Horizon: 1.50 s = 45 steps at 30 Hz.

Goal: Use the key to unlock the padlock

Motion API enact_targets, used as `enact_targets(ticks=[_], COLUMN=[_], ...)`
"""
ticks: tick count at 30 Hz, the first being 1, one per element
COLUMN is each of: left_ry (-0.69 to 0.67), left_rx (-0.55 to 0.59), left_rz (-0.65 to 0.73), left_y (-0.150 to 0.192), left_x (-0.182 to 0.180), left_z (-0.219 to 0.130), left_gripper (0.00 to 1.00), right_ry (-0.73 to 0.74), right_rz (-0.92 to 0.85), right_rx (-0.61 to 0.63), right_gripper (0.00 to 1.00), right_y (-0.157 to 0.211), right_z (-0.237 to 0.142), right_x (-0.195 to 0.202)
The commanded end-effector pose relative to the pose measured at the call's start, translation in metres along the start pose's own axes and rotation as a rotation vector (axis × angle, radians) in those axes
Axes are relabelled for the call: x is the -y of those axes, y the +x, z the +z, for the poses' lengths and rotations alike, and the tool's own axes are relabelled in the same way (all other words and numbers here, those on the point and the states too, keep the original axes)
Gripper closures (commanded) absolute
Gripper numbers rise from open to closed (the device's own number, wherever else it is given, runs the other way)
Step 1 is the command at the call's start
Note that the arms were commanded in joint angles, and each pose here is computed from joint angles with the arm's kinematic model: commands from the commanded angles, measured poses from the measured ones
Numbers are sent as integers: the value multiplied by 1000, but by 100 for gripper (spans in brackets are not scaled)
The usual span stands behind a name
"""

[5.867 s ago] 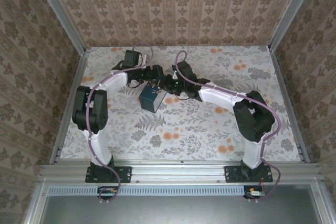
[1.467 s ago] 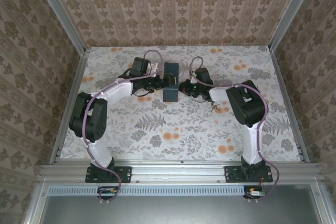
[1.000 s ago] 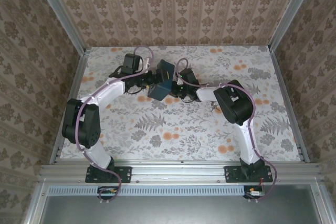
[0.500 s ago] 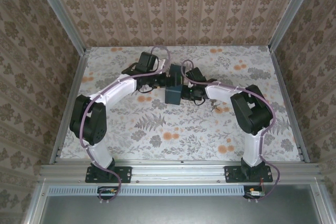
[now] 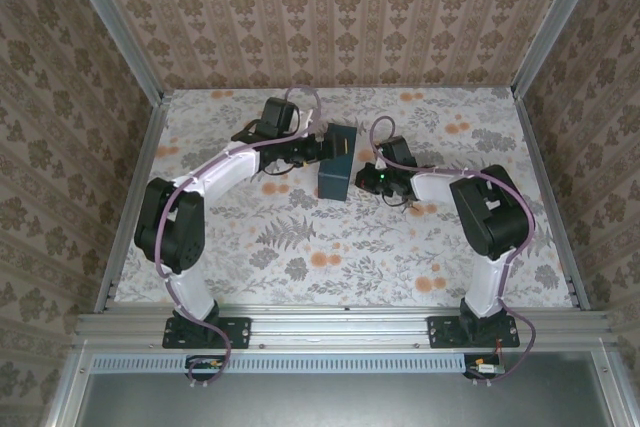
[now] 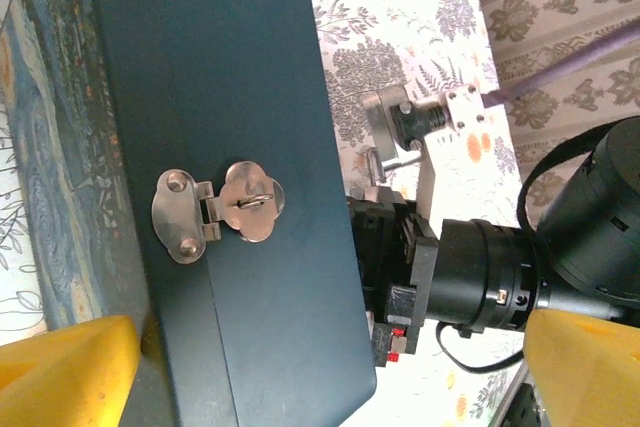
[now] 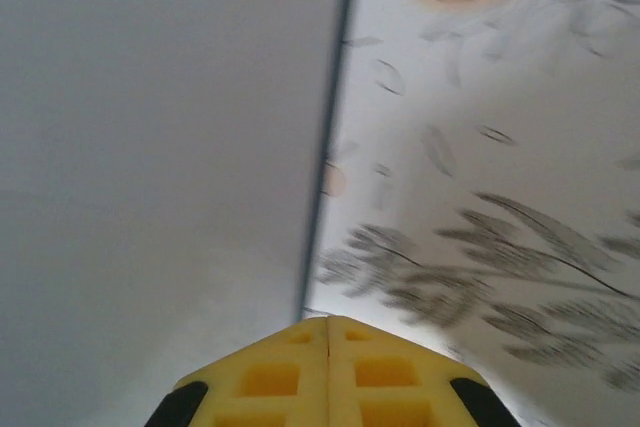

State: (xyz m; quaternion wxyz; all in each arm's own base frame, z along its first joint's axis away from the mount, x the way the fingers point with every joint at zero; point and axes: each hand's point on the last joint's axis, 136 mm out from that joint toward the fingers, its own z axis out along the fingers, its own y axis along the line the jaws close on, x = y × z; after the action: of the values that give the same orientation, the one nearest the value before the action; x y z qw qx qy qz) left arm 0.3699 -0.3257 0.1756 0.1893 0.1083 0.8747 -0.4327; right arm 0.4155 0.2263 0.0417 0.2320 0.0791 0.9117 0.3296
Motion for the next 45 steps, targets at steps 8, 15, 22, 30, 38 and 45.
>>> enact_targets(ticks=[8,15,22,30,38,45], left_ry=[94,-8,-38,-69,-400,-627], left_rx=[35,97,39,25,25,13], left_rz=[-79,-56,-50,-62,24,-32], left_y=[-3,-14,-9,-4,-7,16], left_x=[-1,-21,-37,-43,-85,-155], left_z=[-12,-55,-39,-22,-55,-101], left_gripper=[0,0,0,0,0,0], right_ry=[-277,-253,217,302,71,10], right_rz=[-9,-61,-214,-224,-164,-156], right_rx=[-77,-141,-163,-194,-99,-61], right_gripper=[94,94,90,88,80,57], right_y=[7,10,10,8,-2,-14], right_z=[62,104,56,17,-2,-13], right_x=[-86,-131,-41,-1,-20,-38])
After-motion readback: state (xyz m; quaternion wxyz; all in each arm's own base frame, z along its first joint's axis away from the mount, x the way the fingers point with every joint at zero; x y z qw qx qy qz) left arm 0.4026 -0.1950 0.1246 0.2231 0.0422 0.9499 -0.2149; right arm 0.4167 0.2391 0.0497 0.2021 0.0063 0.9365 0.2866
